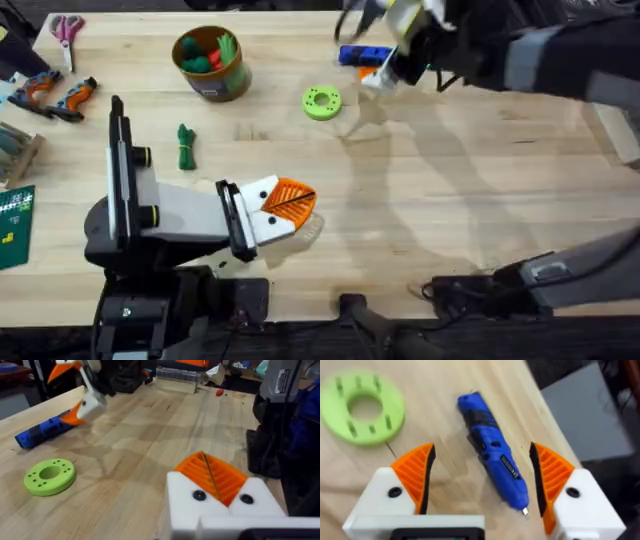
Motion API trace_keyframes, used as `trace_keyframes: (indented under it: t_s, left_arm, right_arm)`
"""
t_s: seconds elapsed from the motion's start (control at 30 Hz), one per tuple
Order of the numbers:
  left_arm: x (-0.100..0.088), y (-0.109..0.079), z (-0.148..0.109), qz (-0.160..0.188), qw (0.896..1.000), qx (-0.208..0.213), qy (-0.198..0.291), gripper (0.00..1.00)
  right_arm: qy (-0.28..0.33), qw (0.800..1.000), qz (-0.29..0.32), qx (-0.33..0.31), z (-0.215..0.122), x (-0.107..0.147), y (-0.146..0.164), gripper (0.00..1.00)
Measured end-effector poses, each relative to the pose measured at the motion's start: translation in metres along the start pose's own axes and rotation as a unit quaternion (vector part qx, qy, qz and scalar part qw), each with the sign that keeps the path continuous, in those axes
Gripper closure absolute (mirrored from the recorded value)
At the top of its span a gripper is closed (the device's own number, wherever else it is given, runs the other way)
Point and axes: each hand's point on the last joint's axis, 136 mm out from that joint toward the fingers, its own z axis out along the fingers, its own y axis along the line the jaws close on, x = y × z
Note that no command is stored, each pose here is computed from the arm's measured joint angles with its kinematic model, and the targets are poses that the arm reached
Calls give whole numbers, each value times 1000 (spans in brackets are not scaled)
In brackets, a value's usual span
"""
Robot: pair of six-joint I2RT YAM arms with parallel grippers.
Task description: Pick up the gripper from the table and insert it into the empty holder that is missing its gripper. Then pick up a screw, insert it into the mounting hole, and use the screwdriver to tighten it. Finally, clean up the table by picking up the vegetable and placing it into the bucket.
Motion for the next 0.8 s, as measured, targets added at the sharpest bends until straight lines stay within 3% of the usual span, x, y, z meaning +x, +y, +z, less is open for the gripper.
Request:
trace_keyframes:
  t_s: [0.07, 0.1, 0.3, 0.33, 0.47, 0.5, 0.7, 0.8]
  left_arm:
    - [0, 0, 0, 0, 1000, 0, 0, 986]
    - [0, 0, 0, 0, 1000, 0, 0, 986]
    - [0, 0, 0, 0, 1000, 0, 0, 986]
    - [0, 0, 0, 2, 1000, 0, 0, 751]
    - [0, 0, 0, 3, 1000, 0, 0, 156]
    - [0, 0, 0, 1, 1000, 0, 0, 53]
    - [-4, 8, 0, 17, 1000, -23, -4, 15]
    - [-5, 24, -2, -18, 997, -70, -7, 15]
  right_arm:
    - [-4, 998, 67, 3, -14, -8, -3, 10]
    - [8, 986, 164, -5, -35, -11, 0, 9]
    - [51, 947, 315, -21, -87, -9, 16, 8]
    - [60, 934, 351, -22, -120, -11, 23, 8]
    - [75, 924, 375, -14, -167, -8, 33, 8]
    - [82, 921, 381, -13, -177, -5, 37, 8]
    - [107, 892, 439, 2, -229, 10, 54, 8]
    - [109, 879, 464, 21, -249, 13, 51, 9]
